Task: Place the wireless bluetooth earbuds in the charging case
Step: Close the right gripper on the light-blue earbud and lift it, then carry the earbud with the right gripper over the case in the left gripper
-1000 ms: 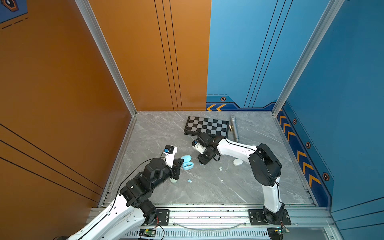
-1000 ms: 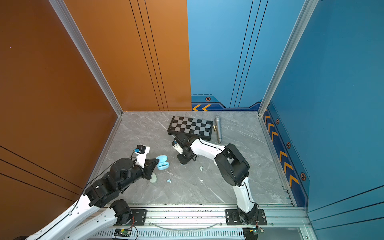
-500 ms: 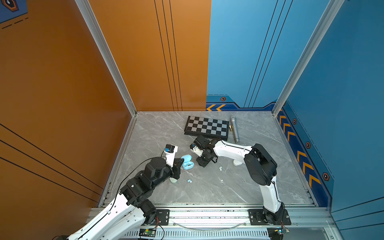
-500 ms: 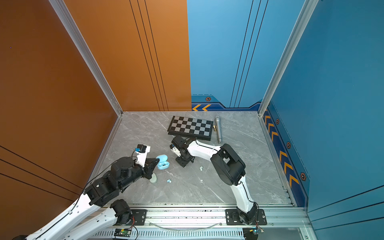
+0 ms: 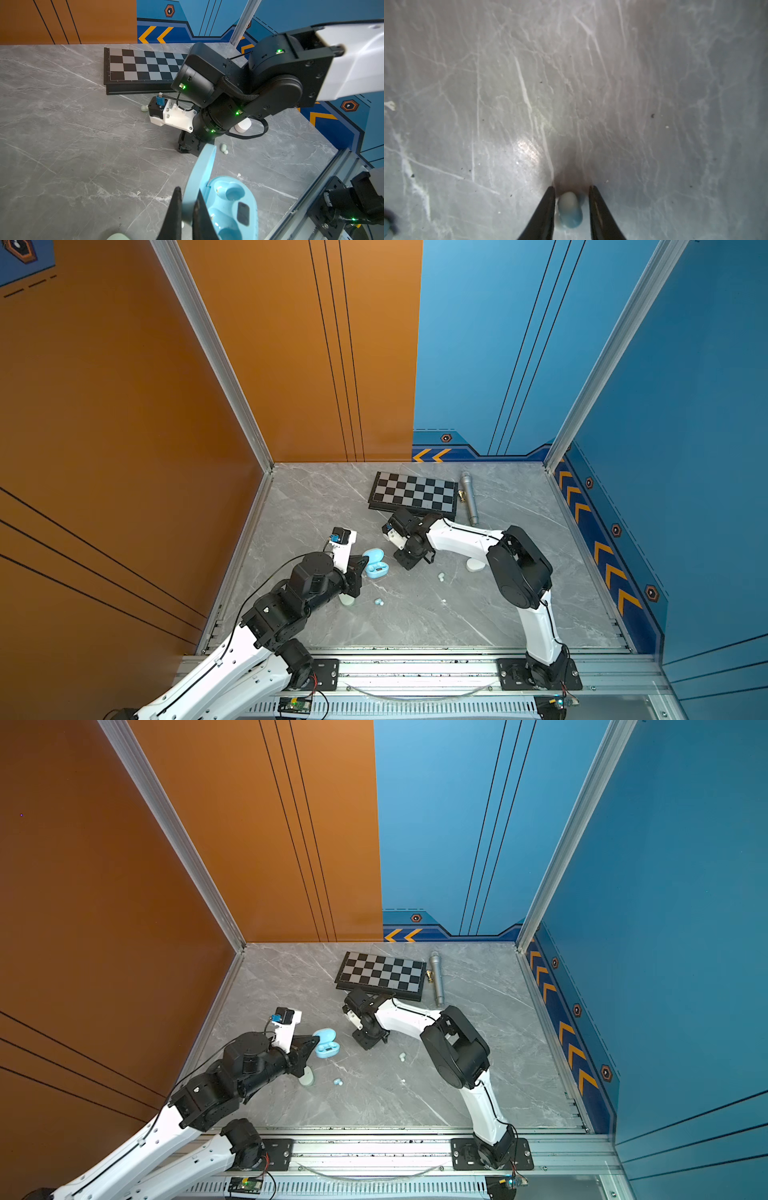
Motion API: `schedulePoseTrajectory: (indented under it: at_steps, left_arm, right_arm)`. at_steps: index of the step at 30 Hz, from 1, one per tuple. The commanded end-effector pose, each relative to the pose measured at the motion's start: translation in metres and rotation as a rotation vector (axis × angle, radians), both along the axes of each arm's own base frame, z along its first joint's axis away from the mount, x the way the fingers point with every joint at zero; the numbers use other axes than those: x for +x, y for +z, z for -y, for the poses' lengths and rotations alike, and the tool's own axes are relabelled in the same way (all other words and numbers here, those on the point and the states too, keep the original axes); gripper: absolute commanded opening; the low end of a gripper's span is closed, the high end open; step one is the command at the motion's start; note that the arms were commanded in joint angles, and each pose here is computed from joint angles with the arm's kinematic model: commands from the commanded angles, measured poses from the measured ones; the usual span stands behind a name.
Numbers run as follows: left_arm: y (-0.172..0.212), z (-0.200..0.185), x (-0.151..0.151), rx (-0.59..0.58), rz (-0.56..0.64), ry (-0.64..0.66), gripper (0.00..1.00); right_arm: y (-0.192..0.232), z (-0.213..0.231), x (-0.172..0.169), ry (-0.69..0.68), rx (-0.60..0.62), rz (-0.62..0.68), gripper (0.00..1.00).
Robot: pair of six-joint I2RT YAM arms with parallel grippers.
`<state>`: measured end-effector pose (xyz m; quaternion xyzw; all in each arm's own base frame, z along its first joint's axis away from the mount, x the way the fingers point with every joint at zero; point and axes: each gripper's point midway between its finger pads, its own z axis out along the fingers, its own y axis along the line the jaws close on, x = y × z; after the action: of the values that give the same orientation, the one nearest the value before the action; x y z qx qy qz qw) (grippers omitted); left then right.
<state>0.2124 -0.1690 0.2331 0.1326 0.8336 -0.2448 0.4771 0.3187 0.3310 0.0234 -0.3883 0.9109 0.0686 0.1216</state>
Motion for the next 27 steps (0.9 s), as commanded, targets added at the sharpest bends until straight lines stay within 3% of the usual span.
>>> schedulePoseTrajectory:
  at_steps: [1,9,15,21,27]
  left_arm:
    - [0.012,0.0,0.001,-0.014,0.019,-0.001,0.0]
    - [0.009,0.003,0.0,-0.011,0.009,-0.015,0.0]
    - [0.003,0.009,0.007,0.025,0.015,-0.022,0.0]
    - [-0.001,0.021,0.025,0.096,0.11,0.004,0.0]
    - [0.002,0.045,0.047,0.099,0.242,0.02,0.0]
  right_arm:
    - [-0.008,0.012,-0.008,-0.032,-0.028,-0.05,0.29]
    - [-0.001,0.012,-0.009,-0.066,0.012,-0.076,0.16]
    - [0.036,0.015,0.002,-0.133,0.105,-0.054,0.09]
    - [0.079,0.036,0.017,-0.283,0.222,-0.045,0.07]
    - [0.135,0.053,0.005,-0.346,0.349,-0.034,0.07]
